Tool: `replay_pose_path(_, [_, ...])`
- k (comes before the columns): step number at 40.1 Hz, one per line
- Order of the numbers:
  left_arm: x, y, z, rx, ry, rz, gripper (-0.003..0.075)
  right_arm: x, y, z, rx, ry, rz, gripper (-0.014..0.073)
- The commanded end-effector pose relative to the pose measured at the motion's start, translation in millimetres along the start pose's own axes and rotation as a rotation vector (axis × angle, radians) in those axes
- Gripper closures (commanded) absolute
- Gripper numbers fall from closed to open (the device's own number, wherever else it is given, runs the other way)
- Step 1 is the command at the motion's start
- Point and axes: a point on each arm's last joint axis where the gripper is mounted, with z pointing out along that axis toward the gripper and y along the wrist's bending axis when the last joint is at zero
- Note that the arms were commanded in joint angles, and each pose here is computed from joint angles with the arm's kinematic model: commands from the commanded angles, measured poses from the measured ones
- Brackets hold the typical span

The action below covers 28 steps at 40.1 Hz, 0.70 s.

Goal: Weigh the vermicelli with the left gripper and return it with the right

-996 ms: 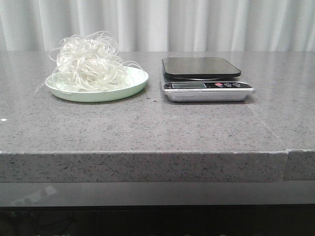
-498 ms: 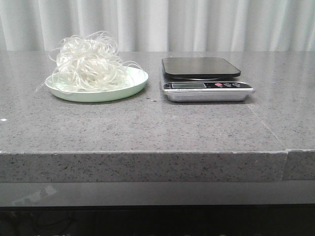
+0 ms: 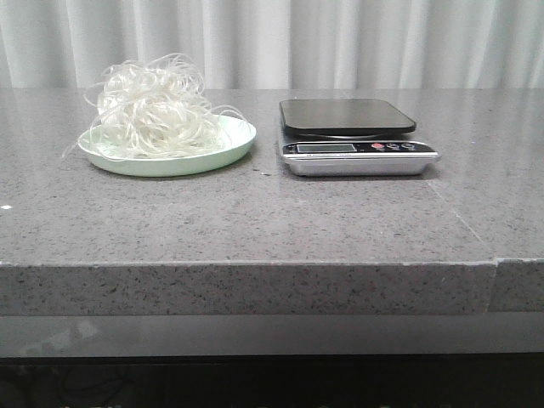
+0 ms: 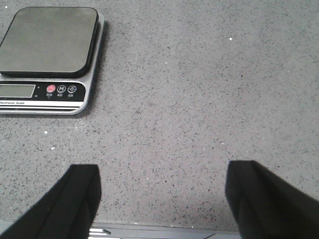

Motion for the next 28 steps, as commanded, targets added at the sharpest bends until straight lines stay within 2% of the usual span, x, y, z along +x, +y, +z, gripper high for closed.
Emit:
replay_pose_path(1, [-24.9,-12.4,2.9,0.07,-0.094,0.027,0.0101,-12.3,0.3,-4.4,-0.001,-0.078,-0.006,-0.0033])
replay_pose_path(12, [-50.7,-52.2,44.1,0.197,-0.029,0.114,0.0101,-12.3,0.3,-4.4,-0.001,-0.078,-0.006,-0.0033])
replay_pose_path(28, [-88.2,-91.2,126.0,0.22,0.085,0.146,0.0101,-12.3,0.3,-4.4,-0.001,-0.078,-0.006,-0.0033])
